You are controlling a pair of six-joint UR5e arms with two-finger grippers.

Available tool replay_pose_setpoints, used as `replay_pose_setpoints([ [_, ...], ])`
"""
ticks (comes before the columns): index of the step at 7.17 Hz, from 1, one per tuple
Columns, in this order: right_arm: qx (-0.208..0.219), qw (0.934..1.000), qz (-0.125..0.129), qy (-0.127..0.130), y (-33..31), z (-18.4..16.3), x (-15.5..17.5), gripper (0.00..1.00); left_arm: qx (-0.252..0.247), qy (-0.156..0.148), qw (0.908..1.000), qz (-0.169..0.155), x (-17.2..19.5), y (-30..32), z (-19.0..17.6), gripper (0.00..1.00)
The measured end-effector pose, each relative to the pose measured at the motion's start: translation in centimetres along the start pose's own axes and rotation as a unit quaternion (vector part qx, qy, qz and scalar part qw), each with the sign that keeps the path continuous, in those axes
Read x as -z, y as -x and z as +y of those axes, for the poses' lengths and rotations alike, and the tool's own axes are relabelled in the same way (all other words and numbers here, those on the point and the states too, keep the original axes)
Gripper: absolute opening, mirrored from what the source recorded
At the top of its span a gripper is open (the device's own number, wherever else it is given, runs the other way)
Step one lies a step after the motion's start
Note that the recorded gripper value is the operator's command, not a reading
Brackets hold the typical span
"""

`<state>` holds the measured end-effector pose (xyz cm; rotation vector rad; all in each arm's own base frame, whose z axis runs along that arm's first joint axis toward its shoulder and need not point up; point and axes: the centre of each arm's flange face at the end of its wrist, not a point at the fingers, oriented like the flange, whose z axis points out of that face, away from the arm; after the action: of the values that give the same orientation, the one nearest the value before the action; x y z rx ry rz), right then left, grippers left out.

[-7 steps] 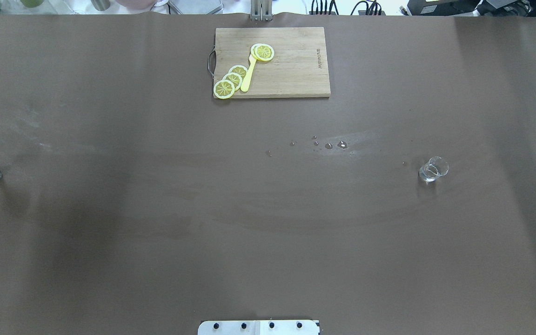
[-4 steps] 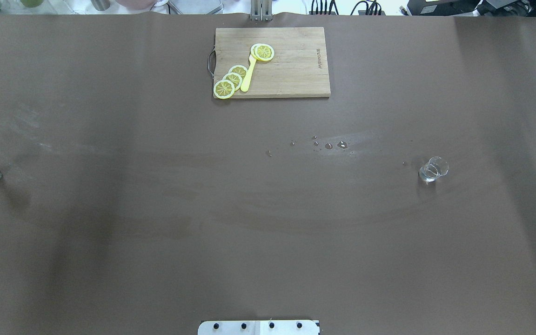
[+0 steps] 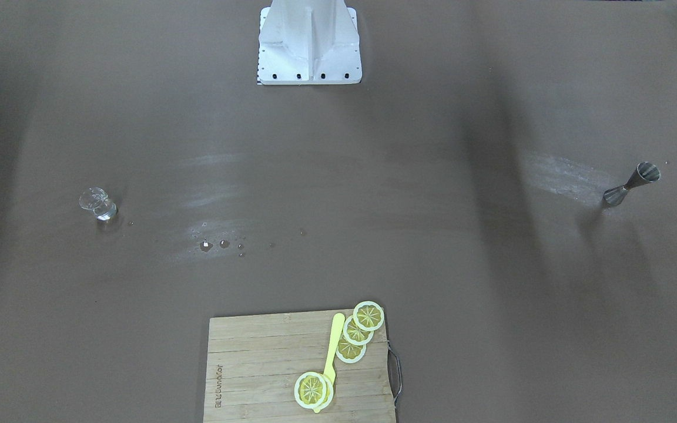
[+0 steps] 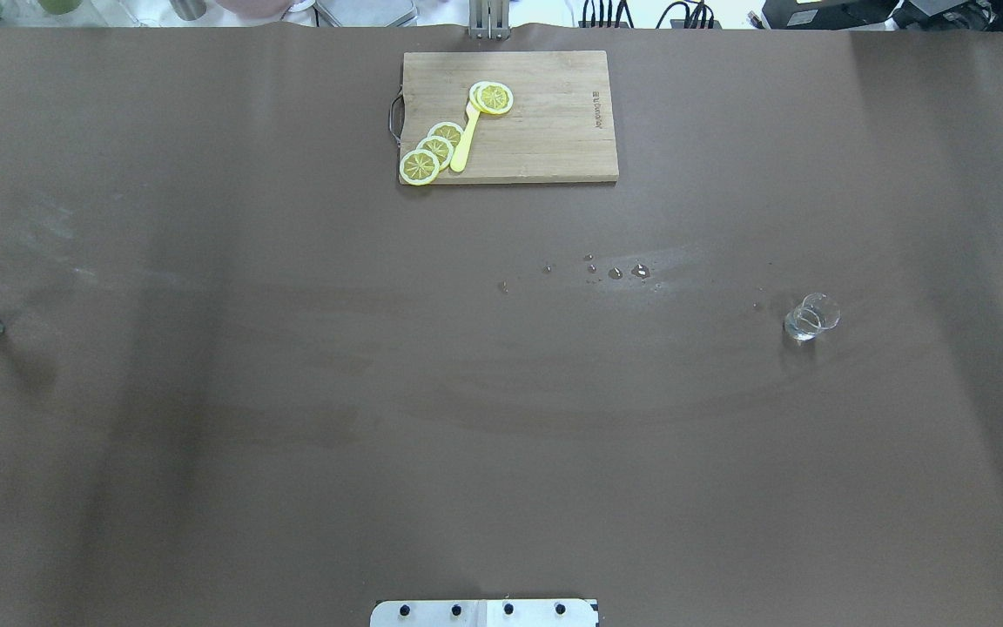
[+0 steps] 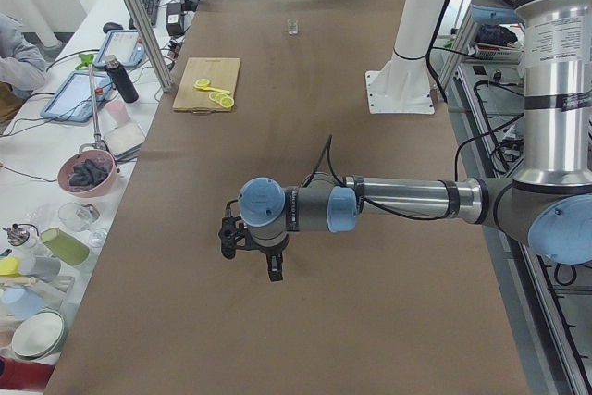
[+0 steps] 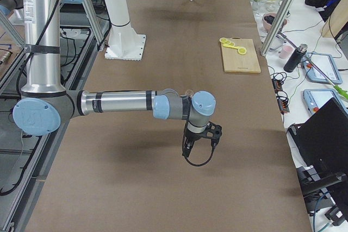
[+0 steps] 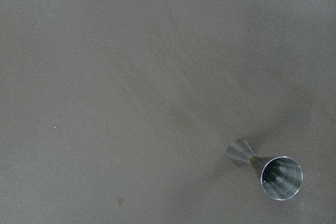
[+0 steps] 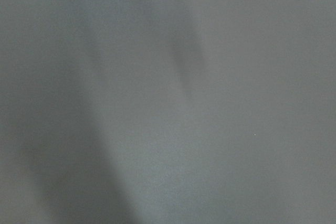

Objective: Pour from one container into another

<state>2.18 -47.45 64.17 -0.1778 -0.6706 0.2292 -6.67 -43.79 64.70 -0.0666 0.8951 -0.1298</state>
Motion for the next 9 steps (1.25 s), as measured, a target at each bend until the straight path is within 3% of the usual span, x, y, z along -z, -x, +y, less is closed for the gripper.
replay_pose_setpoints([
  [9,-0.018,0.9997,-0.012,-0.007,-2.1,0.5,0.7,1.0,-0.002,0.001,1.0,-0.004,-0.6,0.6,0.9,0.98],
])
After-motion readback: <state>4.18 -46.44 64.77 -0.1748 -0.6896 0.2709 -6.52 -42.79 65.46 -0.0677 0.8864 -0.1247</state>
